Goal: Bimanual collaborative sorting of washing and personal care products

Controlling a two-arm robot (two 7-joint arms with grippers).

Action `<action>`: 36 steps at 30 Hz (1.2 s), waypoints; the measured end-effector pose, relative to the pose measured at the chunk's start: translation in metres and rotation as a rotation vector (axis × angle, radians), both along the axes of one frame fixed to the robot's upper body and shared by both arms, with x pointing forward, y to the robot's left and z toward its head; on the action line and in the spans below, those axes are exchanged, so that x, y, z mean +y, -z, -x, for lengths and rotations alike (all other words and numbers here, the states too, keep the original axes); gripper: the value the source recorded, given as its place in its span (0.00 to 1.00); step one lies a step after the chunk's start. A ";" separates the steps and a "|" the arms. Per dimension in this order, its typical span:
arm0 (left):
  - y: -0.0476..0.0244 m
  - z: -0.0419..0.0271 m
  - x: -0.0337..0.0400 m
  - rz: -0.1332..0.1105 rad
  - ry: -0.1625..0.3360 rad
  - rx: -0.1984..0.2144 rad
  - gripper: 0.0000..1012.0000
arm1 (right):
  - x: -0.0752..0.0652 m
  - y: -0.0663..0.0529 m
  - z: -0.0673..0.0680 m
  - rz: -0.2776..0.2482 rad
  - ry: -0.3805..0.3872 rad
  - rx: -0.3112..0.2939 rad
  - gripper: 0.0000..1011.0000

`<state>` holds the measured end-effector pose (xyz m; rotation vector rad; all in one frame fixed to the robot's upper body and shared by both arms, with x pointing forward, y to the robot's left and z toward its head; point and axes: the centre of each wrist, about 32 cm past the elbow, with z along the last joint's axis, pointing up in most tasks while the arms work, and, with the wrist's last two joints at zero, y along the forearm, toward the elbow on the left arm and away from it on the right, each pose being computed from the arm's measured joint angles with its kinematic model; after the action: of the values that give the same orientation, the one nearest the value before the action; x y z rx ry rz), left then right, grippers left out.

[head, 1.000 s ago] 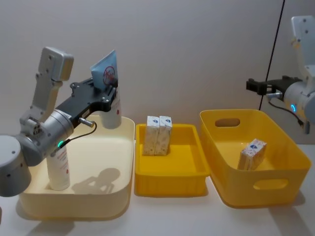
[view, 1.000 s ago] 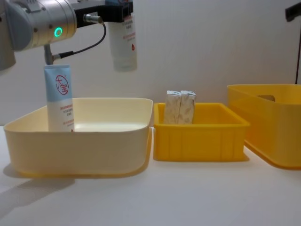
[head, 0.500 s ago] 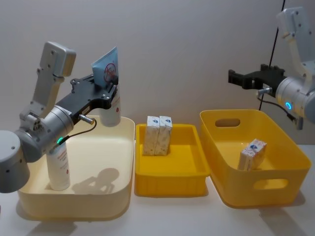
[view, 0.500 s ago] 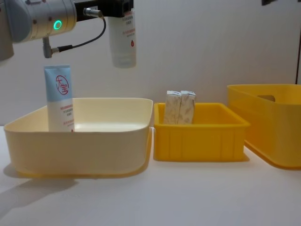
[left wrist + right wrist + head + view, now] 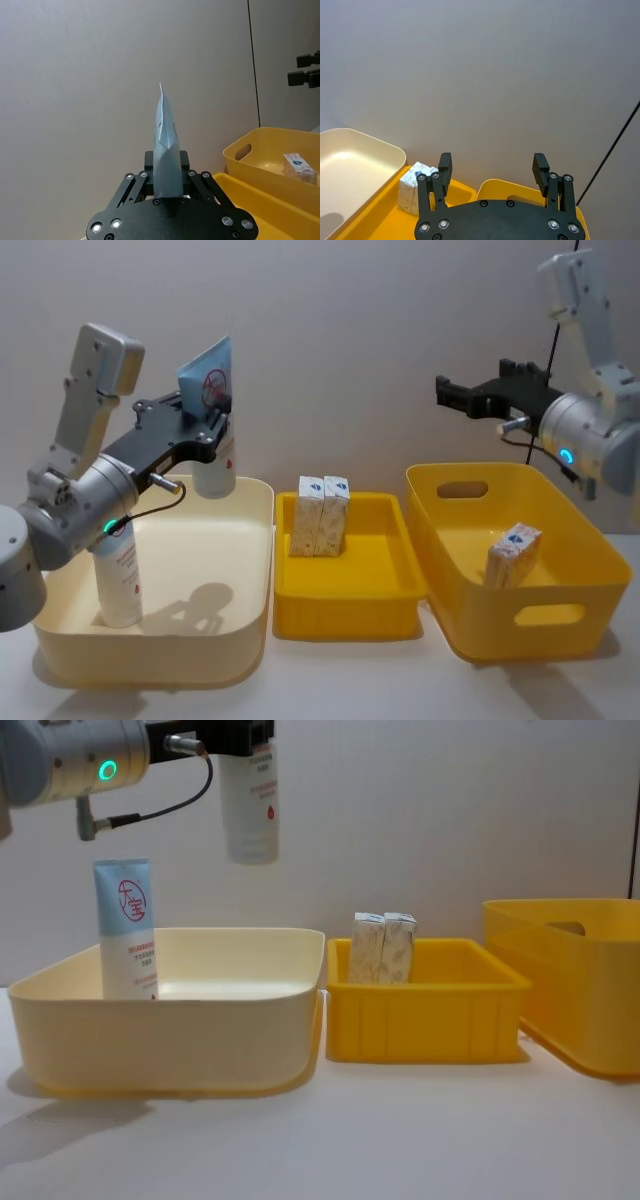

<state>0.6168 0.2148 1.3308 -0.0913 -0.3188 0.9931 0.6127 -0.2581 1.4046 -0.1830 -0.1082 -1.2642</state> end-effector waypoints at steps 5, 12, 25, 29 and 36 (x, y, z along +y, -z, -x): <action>0.0011 0.0008 0.0050 0.001 -0.003 0.004 0.26 | 0.011 0.004 0.000 0.018 -0.015 -0.032 0.99; 0.0023 0.0003 0.0085 0.003 -0.002 0.009 0.26 | 0.023 0.009 0.000 0.041 -0.080 -0.073 0.99; 0.0050 -0.0032 0.0128 0.006 -0.004 0.017 0.26 | 0.040 0.016 0.001 0.073 -0.251 -0.110 0.99; 0.0052 -0.0041 0.0141 0.006 -0.006 0.018 0.26 | 0.044 0.017 0.002 0.083 -0.322 -0.109 0.99; 0.0053 -0.0053 0.0163 0.004 -0.011 0.019 0.26 | 0.050 0.017 0.001 0.104 -0.431 -0.088 0.99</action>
<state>0.6221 0.2311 1.3255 -0.0833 -0.3000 1.0046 0.6119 -0.2081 1.3874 -0.1820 -0.2743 -0.8367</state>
